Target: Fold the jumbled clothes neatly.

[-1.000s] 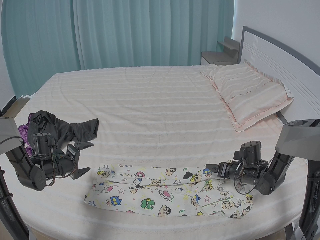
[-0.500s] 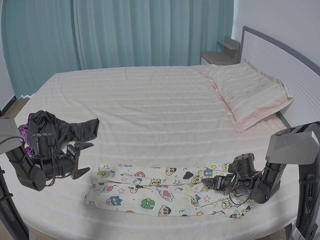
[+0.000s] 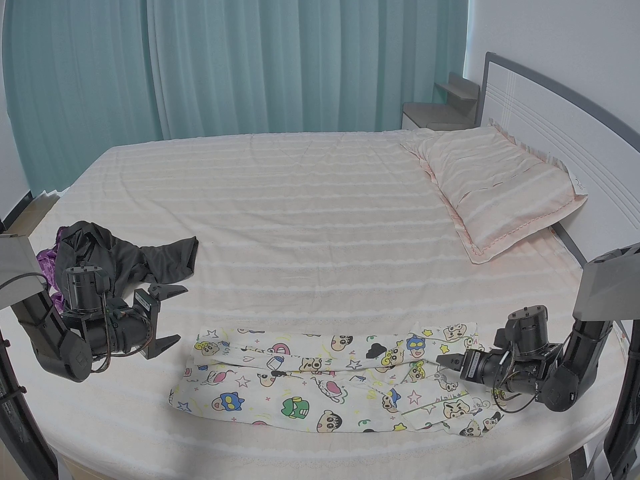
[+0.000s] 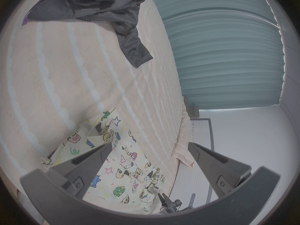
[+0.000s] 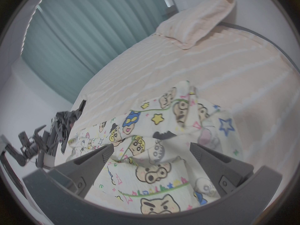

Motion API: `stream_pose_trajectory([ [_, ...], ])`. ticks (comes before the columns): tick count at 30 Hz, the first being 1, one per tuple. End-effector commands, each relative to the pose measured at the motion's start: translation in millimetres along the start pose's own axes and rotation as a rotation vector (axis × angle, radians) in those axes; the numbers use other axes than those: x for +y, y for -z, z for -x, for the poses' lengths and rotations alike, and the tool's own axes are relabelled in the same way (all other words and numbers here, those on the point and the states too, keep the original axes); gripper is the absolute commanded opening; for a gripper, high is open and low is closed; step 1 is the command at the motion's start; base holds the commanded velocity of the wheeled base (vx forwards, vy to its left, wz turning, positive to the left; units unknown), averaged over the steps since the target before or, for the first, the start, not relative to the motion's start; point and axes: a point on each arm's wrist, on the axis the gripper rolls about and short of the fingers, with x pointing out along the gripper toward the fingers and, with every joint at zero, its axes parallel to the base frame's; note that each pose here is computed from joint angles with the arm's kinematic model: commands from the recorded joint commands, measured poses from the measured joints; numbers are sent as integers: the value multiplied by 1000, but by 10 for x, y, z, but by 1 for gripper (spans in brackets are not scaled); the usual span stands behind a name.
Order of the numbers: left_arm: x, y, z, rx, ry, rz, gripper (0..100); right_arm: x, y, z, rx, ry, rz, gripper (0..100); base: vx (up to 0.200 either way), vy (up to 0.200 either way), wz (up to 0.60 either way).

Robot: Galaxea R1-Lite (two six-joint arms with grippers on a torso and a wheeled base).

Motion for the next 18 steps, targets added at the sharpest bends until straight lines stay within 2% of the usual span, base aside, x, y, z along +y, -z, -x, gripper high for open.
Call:
stream_pose_trajectory([
  [1, 3, 1, 1, 0, -1, 1, 100, -121, 12, 99, -8, 58, -81, 100, 0, 0, 0],
  [4, 7, 1, -1, 0, -2, 3, 100, -172, 53, 10, -13, 113, -125, 100, 0, 0, 0],
  [6, 5, 0, -1, 0, -1, 1, 100, -185, 52, -82, -34, 121, -146, 100, 0, 0, 0],
  [11, 7, 1, -1, 0, -2, 2, 100, -221, 74, -267, -50, 152, -150, 100, 0, 0, 0],
  [18, 5, 0, -1, 0, -1, 2, 100, -172, -17, -403, -98, 139, -182, 100, 0, 0, 0],
])
